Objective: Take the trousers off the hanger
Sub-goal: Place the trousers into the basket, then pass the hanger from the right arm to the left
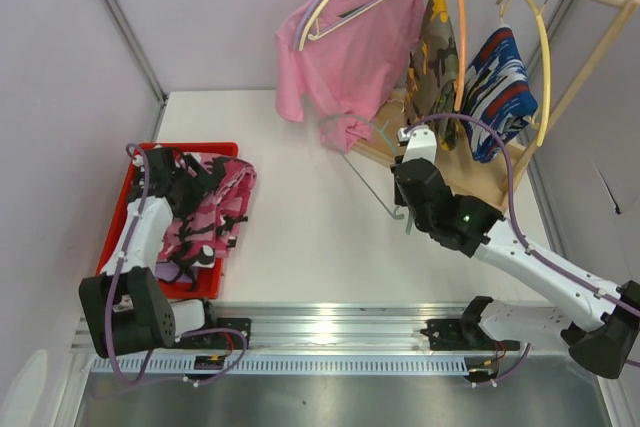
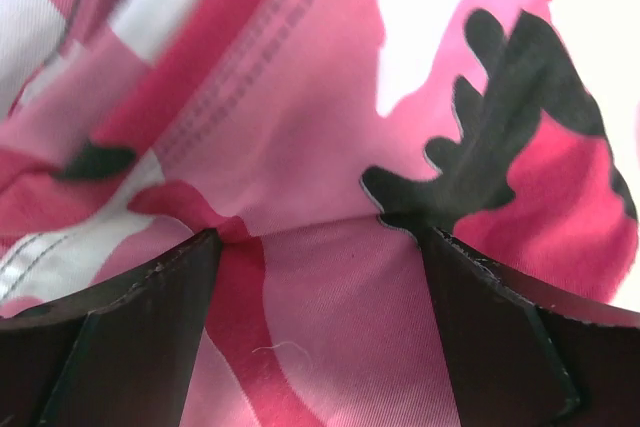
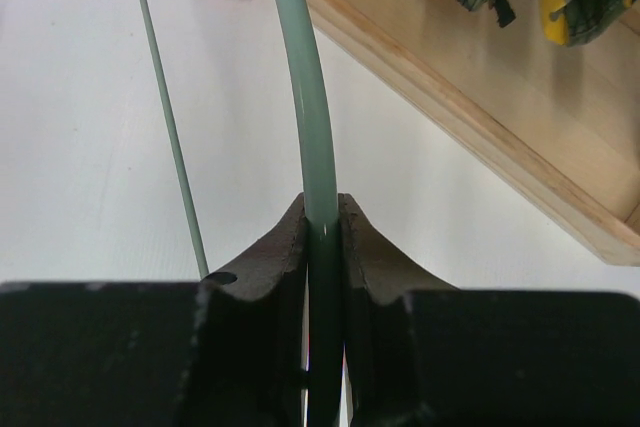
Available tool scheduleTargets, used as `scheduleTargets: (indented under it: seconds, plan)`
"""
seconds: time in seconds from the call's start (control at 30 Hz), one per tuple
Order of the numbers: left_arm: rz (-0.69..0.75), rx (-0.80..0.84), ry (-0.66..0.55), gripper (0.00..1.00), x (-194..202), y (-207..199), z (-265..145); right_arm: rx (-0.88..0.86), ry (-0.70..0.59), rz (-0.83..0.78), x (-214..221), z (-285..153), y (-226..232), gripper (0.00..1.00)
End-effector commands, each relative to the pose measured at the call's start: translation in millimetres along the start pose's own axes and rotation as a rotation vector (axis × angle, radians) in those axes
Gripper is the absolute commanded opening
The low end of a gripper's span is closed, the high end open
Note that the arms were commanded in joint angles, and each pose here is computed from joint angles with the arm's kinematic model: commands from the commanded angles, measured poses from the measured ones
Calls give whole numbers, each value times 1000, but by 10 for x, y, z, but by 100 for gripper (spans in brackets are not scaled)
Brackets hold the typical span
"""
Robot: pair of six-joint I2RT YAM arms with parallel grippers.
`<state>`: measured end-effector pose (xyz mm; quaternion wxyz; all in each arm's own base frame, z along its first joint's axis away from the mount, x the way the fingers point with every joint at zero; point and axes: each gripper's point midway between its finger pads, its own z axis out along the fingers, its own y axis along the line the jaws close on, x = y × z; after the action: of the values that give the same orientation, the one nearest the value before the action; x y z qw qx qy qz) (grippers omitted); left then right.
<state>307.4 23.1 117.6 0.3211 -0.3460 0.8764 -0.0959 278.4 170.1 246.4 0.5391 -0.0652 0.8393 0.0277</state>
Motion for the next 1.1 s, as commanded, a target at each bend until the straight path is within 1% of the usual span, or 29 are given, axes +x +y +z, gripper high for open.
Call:
scheduleTargets:
  seconds: [0.0,0.03,0.07,0.13,0.17,0.23,0.3,0.33,0.37,0.4,0.47,0.5,0.53,0.6,0.63,0.7,0.73,0.8,0.83,0.87,0.9,0.93,0.97,1.0,1.03,1.07]
  plan:
    - [-63,0,30,88,76,29,194,47,-136,41,-465,-125,-8,0]
    - [-65,2,34,89,114,42,208,88,-146,32,-482,-137,-54,0]
    - [-71,12,23,89,92,24,209,95,-147,17,-499,-180,-26,0]
    - [-67,47,5,88,52,-49,122,133,-142,-21,-480,-171,-13,0]
    - [-60,58,3,89,40,-75,64,158,-153,-41,-496,-211,-7,0]
    - [-27,115,-50,90,-84,-207,-168,175,-151,-61,-489,-210,13,0]
    - [10,153,-125,91,-292,-350,-476,169,-162,-70,-520,-243,49,0]
    - [42,168,-194,92,-392,-386,-696,161,-174,-64,-555,-263,63,0]
    - [64,215,-275,93,-604,-551,-985,146,-178,-85,-563,-278,88,0]
    - [80,231,-293,93,-616,-589,-1122,128,-182,-99,-556,-296,121,0]
    - [118,320,-337,93,-633,-769,-1449,83,-215,-94,-624,-362,169,0]
    - [134,380,-373,93,-701,-923,-1685,52,-212,-132,-566,-364,214,0]
    - [147,447,-356,93,-607,-1085,-1804,31,-231,-122,-602,-392,236,0]
    - [161,528,-348,92,-514,-1320,-1985,15,-259,-121,-629,-473,208,0]
    - [178,616,-300,92,-296,-1564,-2103,16,-269,-114,-652,-506,187,0]
    - [166,679,-293,91,-168,-1771,-2206,19,-289,-110,-705,-580,131,0]
    - [148,773,-251,91,17,-2006,-2344,14,-298,-109,-720,-608,141,0]
    - [81,798,-274,90,54,-2154,-2412,7,-313,-94,-755,-649,148,0]
    - [33,878,-240,90,216,-2335,-2517,10,-319,-119,-768,-673,150,0]
    - [0,897,-247,90,241,-2425,-2536,8,-322,-123,-773,-683,166,0]
    - [-50,916,-219,90,311,-2510,-2536,6,-325,-124,-779,-687,181,0]
    - [-44,966,-186,89,454,-2635,-2639,9,-323,-122,-773,-691,188,0]
    - [-55,1020,-187,89,481,-2772,-2740,-4,-326,-118,-779,-712,224,0]
    - [-64,997,-185,89,514,-2906,-2687,-10,-329,-111,-790,-724,235,0]
    - [-49,1023,-162,89,627,-3030,-2803,-21,-330,-108,-788,-736,258,0]
    - [-60,1012,-159,89,670,-3174,-2768,-35,-335,-100,-797,-753,289,0]
